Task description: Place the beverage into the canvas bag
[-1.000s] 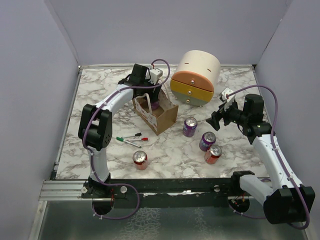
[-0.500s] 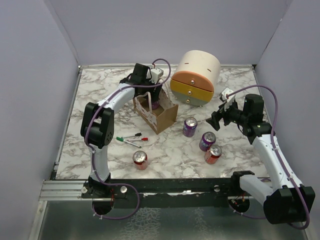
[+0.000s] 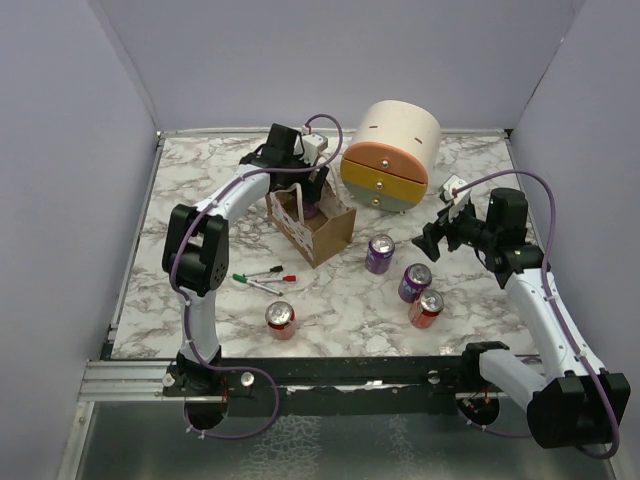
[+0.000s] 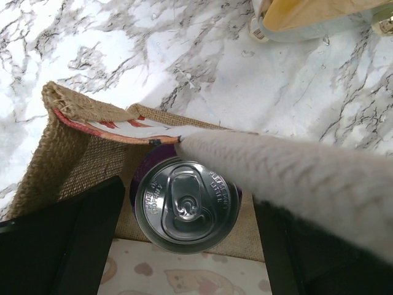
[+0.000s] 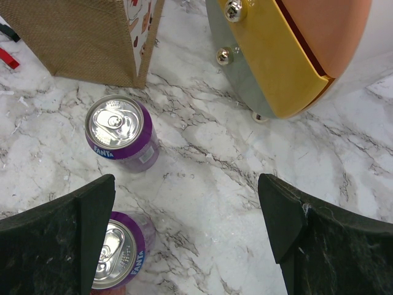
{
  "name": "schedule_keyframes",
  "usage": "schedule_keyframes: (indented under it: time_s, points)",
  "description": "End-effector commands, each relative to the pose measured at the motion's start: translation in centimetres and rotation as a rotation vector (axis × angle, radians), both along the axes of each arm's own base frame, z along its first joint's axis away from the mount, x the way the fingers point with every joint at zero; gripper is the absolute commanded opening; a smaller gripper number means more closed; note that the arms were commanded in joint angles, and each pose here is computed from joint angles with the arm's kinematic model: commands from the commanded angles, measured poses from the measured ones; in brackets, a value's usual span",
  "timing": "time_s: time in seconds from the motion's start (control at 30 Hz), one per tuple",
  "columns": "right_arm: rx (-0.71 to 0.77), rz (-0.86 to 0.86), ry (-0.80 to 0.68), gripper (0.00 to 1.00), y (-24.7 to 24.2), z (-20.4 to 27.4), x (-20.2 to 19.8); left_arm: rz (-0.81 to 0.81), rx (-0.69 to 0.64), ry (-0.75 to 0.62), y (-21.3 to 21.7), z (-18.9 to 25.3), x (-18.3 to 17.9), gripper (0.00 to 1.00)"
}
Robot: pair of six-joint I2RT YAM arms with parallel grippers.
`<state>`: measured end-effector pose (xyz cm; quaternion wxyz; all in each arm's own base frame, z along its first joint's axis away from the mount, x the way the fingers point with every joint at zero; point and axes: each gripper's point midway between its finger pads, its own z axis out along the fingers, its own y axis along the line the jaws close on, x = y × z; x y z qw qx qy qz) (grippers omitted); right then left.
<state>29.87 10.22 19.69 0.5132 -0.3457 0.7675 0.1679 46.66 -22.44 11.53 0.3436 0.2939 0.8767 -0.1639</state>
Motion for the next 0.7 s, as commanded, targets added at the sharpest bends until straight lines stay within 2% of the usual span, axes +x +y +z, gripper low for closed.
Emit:
schedule_keyframes:
  time_s: [0.0,0.37,0.67]
  points:
    - [0.004,0.01,-0.013,1.0,0.1,0.1,0.0,-0.019,-0.05,-0.081,-0.4,5.1,0.3,0.88]
    - [0.004,0.008,-0.017,1.0,0.0,0.2,0.0,-0.034,-0.032,-0.187,0.6,9.9,-0.5,0.89]
    - [0.005,0.009,-0.017,1.0,0.1,0.2,-0.1,-0.007,0.052,-0.412,3.5,16.9,-1.2,0.88]
